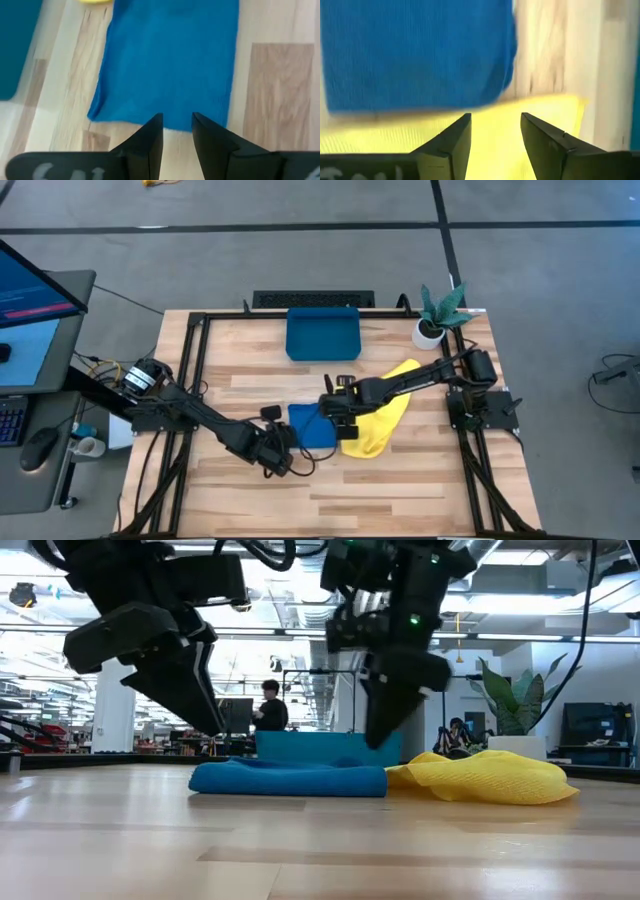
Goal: Roll microfiber towels into tight, uniform cylinder then place into a basket
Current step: Fold the blue towel
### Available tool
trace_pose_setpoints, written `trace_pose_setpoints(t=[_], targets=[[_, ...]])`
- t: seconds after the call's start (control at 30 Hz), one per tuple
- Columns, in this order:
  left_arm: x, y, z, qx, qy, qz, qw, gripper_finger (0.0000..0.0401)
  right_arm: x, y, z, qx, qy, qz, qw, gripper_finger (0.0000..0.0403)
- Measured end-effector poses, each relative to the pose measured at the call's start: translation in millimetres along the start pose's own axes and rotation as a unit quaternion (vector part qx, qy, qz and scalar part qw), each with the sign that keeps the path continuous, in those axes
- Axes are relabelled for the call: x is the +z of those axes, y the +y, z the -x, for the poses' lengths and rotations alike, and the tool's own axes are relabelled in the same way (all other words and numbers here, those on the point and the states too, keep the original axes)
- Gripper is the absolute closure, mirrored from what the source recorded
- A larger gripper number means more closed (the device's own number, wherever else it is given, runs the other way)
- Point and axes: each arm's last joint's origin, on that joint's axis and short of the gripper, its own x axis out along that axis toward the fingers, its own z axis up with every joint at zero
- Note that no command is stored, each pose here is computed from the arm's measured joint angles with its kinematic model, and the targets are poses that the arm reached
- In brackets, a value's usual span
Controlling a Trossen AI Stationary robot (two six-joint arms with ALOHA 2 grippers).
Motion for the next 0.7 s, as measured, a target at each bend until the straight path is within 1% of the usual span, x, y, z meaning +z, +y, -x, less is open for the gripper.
trace_pose_setpoints(t=[0.07, 0.17, 0.27, 0.47, 0.63, 0.7], targets=[[2.0, -0.2, -0.3, 0.008, -0.015, -0.006, 1.0, 0.0305, -5.4, 1.9, 0.5, 0.001, 0.027, 0.006, 1.0, 0.0221], [1.5, 0.6, -3.6, 0.043, -0.05, -0.013, 0.998, 0.0305, -13.4, 5.9, 2.0, 0.0, 0.067, -0.001, 0.998, 0.0232], [-3.1, 2.6, -11.4, 0.052, -0.066, -0.02, 0.996, 0.0305, -17.6, 10.9, 4.0, -0.012, 0.086, -0.005, 0.996, 0.0244], [-11.3, 11.8, -29.0, 0.037, -0.077, 0.004, 0.996, 0.0305, -25.6, 25.4, 9.4, -0.03, 0.118, 0.027, 0.992, 0.0271], [-20.9, 20.1, -41.1, 0.005, -0.056, 0.019, 0.998, 0.0305, -33.5, 32.7, 14.1, -0.06, 0.149, 0.029, 0.987, 0.0292], [-24.5, 22.4, -43.9, 0.003, -0.046, 0.026, 0.999, 0.0305, -36.9, 34.5, 16.3, -0.076, 0.162, 0.031, 0.983, 0.0297]])
